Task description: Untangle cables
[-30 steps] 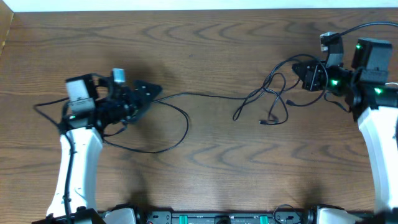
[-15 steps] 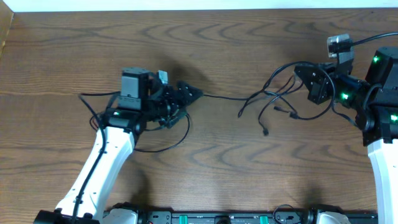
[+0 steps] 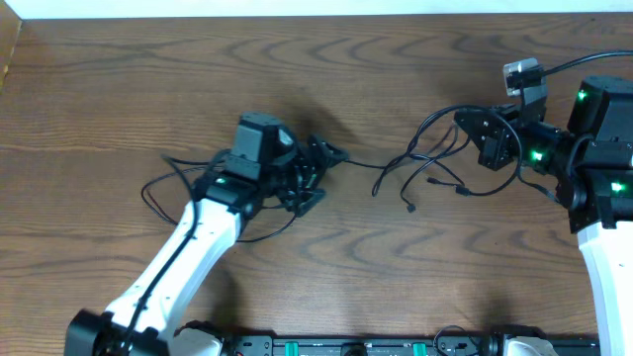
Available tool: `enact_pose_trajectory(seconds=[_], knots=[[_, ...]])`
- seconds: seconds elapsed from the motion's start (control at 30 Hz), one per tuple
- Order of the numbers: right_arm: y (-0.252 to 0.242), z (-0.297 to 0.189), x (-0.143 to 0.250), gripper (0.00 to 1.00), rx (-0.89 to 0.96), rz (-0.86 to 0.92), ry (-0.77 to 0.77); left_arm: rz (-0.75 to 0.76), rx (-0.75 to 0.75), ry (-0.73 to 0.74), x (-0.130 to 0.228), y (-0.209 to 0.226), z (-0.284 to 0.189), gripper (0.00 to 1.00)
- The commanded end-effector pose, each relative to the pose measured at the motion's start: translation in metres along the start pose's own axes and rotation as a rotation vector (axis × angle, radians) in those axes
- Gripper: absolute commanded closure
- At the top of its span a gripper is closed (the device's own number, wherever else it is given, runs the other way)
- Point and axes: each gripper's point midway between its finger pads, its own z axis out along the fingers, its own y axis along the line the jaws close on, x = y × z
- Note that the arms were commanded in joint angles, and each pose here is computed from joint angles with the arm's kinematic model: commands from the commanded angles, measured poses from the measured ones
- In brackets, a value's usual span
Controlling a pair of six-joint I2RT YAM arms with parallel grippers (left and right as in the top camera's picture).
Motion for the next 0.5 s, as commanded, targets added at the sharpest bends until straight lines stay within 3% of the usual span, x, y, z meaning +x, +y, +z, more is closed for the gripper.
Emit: enact_pose_trajectory(seconds=[0.0,0.37,0.47], knots=[[0.011,-0.003,-0.006,0.99,-0.030,-0.033,-0.014,-0.120,-0.003,0.009,0.000,-0.004,0.014,0.07],[0.011,-0.003,-0.002,0.99,-0.029,-0.020,0.001,-0.289,0.055,0.041,-0.006,-0.016,0.050,0.16],[0.011,-0.003,-0.002,0.99,-0.029,-0.018,0.003,-0.300,0.066,0.050,-0.002,-0.021,0.052,0.23]])
